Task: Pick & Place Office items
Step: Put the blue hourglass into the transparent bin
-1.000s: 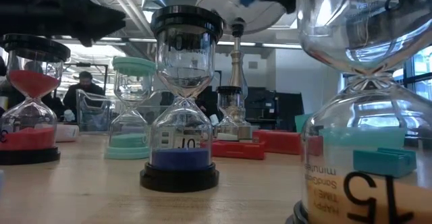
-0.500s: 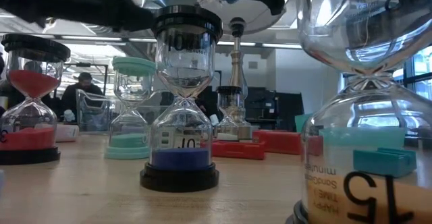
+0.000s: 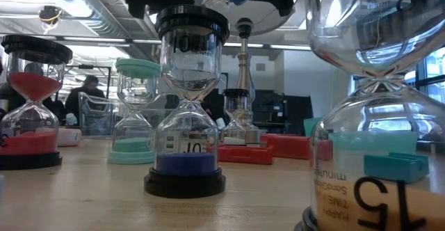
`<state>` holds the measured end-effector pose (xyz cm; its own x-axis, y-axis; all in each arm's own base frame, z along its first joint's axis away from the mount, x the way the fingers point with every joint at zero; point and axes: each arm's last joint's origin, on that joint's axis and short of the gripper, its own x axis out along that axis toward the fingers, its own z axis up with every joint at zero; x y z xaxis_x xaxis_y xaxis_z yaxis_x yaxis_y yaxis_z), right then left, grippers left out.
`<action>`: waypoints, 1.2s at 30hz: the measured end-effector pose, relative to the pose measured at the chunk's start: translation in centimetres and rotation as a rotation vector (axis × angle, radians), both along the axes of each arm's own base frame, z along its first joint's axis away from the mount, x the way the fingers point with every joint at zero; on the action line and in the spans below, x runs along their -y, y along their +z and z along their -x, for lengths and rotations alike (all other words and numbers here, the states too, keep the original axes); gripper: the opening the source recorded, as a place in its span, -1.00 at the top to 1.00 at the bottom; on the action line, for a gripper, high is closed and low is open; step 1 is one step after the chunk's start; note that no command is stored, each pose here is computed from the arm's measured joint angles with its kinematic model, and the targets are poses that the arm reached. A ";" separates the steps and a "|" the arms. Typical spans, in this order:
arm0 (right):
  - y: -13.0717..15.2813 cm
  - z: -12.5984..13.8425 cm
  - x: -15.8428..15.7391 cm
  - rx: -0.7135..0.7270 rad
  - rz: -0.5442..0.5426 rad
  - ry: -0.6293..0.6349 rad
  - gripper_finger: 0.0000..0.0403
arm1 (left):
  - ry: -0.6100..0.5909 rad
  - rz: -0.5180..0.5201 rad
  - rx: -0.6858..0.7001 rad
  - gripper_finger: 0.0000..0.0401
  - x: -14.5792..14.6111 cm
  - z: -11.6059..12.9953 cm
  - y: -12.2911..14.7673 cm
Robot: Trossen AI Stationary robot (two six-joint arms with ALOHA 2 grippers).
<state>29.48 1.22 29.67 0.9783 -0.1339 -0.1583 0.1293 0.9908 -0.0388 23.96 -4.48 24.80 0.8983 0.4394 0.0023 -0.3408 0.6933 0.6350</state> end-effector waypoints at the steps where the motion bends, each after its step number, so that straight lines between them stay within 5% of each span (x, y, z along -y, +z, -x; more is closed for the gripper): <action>1: 0.0 0.0 0.0 0.000 0.000 0.000 -0.09 | -0.013 -0.004 -0.005 -0.07 0.2 -0.1 -0.1; 11: 0.2 0.0 -0.2 0.025 -0.081 0.050 -0.10 | -0.045 -0.086 0.000 -0.32 0.2 -0.3 0.2; 18: 0.6 -0.1 -0.3 0.067 -0.121 0.094 -0.11 | -0.181 -0.110 0.025 -0.31 0.1 -0.6 0.4; 36: 1.7 -0.1 -0.5 0.181 -0.123 0.149 -0.11 | -0.199 -0.164 0.137 -0.31 -1.5 -0.8 1.7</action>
<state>29.63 1.70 31.36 0.9996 0.0234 0.0148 -0.0247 0.9953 0.0941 24.73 -2.94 26.47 0.9532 0.2388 0.1857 -0.2987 0.6469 0.7016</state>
